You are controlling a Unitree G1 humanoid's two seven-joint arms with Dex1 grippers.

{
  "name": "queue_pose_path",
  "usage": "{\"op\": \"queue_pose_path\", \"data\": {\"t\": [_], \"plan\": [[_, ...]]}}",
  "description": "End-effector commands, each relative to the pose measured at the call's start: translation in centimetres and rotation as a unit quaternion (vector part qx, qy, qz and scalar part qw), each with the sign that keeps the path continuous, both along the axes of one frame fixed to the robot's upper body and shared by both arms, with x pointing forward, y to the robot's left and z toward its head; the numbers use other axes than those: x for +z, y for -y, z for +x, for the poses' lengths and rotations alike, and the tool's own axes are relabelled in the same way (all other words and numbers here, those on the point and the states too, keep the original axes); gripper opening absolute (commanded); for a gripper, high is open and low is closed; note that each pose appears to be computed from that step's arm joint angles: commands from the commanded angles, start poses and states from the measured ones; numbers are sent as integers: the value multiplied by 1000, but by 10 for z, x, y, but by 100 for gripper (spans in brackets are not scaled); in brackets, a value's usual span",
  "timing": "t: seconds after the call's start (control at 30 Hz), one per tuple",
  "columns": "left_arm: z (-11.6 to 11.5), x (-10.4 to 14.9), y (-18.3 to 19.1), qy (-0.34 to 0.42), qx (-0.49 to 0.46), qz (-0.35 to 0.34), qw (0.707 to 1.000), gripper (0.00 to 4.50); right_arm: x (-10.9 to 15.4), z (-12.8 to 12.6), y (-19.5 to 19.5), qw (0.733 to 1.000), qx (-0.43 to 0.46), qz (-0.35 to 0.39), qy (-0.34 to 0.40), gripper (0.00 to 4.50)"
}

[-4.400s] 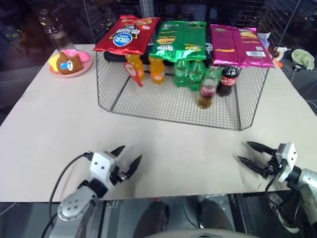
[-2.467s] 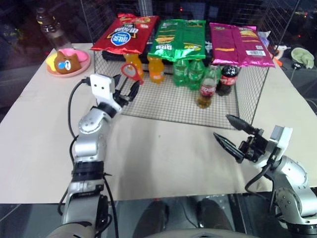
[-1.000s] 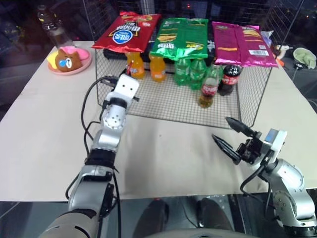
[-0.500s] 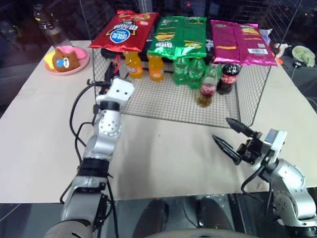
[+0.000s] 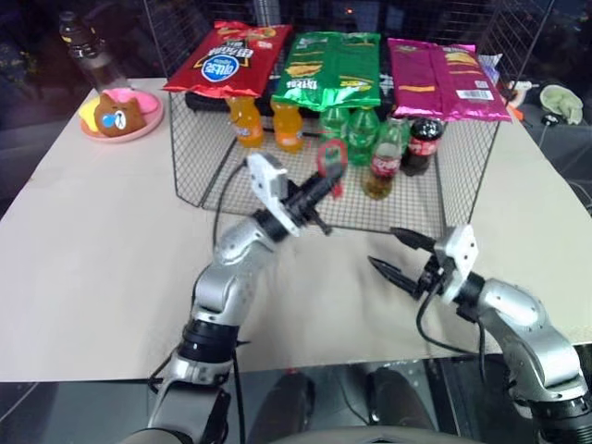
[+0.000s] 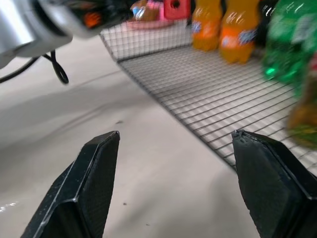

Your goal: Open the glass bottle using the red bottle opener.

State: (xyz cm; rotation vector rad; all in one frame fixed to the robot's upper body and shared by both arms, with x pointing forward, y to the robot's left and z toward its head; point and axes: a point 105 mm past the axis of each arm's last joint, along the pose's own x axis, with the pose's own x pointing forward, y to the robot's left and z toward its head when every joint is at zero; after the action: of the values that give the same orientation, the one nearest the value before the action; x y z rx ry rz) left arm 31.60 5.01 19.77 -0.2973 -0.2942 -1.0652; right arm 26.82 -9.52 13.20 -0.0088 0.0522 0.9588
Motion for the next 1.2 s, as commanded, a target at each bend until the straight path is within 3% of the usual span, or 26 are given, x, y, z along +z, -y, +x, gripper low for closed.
{"op": "queue_pose_path", "data": {"t": [0.03,0.2,0.33,1.03,1.07,1.13,1.2], "plan": [[-21,16,16,0,-98,-21,995,4,24,-10,-23,993,65,66,-67,364],[-39,22,26,-44,-192,-58,979,4,40,-15,-39,978,128,108,-122,364],[-48,18,30,-67,-232,-49,969,4,47,-17,-44,970,156,120,-143,364],[-50,15,25,-85,-242,-45,965,4,50,-12,-17,972,152,91,-153,364],[-50,15,25,-85,-242,-45,965,0,50,-13,-17,972,154,91,-153,325],[-50,14,25,-87,-242,-44,965,0,50,-13,-17,972,156,91,-152,288],[-50,14,26,-88,-242,-44,965,0,51,-14,-17,972,158,91,-151,189]]}}
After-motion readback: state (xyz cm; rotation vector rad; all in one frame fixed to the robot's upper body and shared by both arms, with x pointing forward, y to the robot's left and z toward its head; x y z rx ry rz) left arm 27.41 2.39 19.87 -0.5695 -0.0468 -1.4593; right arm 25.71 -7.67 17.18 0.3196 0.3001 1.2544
